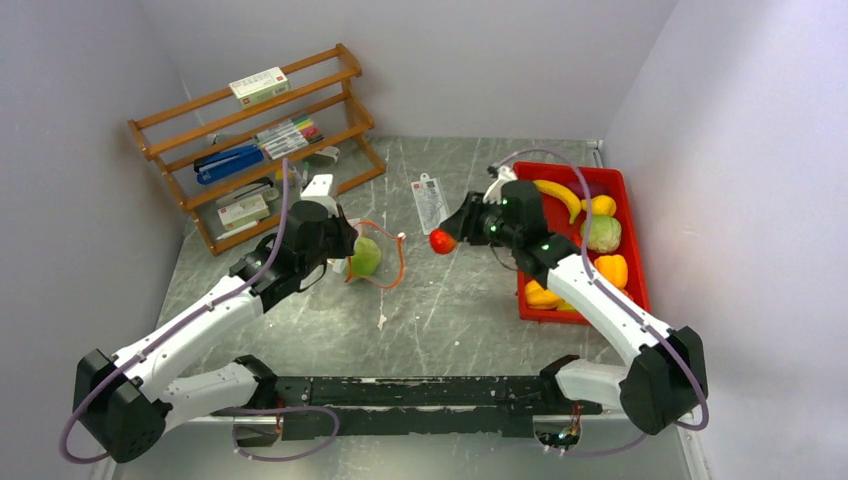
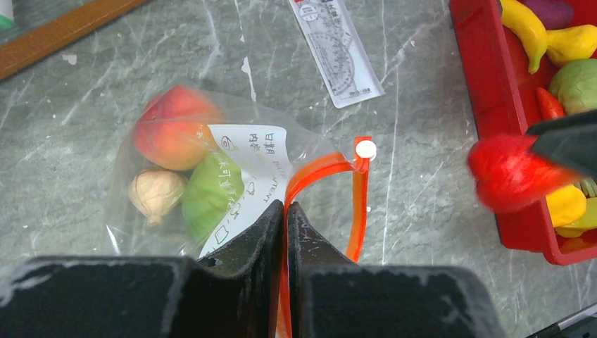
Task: Place the food in the zip-top bag and seal the zipper
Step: Place the fake fruit in the zipper food storage bag.
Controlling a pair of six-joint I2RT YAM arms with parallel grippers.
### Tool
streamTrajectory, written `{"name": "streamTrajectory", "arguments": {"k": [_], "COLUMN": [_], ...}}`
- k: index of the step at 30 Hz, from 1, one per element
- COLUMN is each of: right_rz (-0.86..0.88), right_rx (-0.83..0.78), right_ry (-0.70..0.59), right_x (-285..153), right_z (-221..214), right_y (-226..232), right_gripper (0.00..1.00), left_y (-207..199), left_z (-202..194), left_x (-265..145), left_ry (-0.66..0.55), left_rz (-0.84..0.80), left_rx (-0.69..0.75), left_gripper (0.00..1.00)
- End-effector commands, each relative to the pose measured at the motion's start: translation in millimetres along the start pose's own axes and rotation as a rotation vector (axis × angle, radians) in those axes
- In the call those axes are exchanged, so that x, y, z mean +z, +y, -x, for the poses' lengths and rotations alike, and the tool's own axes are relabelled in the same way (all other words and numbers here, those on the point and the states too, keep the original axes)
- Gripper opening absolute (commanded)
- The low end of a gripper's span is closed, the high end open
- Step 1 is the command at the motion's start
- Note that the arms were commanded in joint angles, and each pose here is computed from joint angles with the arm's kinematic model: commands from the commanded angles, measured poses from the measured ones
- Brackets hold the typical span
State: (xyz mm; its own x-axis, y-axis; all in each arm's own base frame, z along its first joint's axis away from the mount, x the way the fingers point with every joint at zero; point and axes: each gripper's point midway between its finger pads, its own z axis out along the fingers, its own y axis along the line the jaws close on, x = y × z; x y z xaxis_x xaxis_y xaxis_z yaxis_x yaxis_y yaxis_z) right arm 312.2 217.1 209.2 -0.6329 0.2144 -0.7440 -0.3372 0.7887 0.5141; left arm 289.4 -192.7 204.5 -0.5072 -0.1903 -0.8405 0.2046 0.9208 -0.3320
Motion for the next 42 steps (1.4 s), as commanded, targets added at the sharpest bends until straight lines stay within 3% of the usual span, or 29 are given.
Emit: {"name": "streamTrajectory", "arguments": {"k": [1,23,42], "right_rz": [0.2,0.356,0.344], "right_rx": [0.081,0.183,0.224], "right_ry": [-0.015,-0.019,-0.105], "right_x": [3.9,33.9,63.2], "right_z": [-8.4,-51.4,-70.4], "right_y": [54.4,124.4,130.4], "right_gripper": [0.22,0.21,0.21], "left_y": [-10.2,-25.4,-46.1], "left_z": [9.1,14.3,34.7], "left_x": [-3.2,-8.1,-17.5], "left_ry": [0.003,-0.01,-0.039], "left_rz": [-0.028,-0.106,-0.19], "left_rx": [-0.026,-0.065,-0.097], "left_gripper": [0.07,0.07,0.07]}}
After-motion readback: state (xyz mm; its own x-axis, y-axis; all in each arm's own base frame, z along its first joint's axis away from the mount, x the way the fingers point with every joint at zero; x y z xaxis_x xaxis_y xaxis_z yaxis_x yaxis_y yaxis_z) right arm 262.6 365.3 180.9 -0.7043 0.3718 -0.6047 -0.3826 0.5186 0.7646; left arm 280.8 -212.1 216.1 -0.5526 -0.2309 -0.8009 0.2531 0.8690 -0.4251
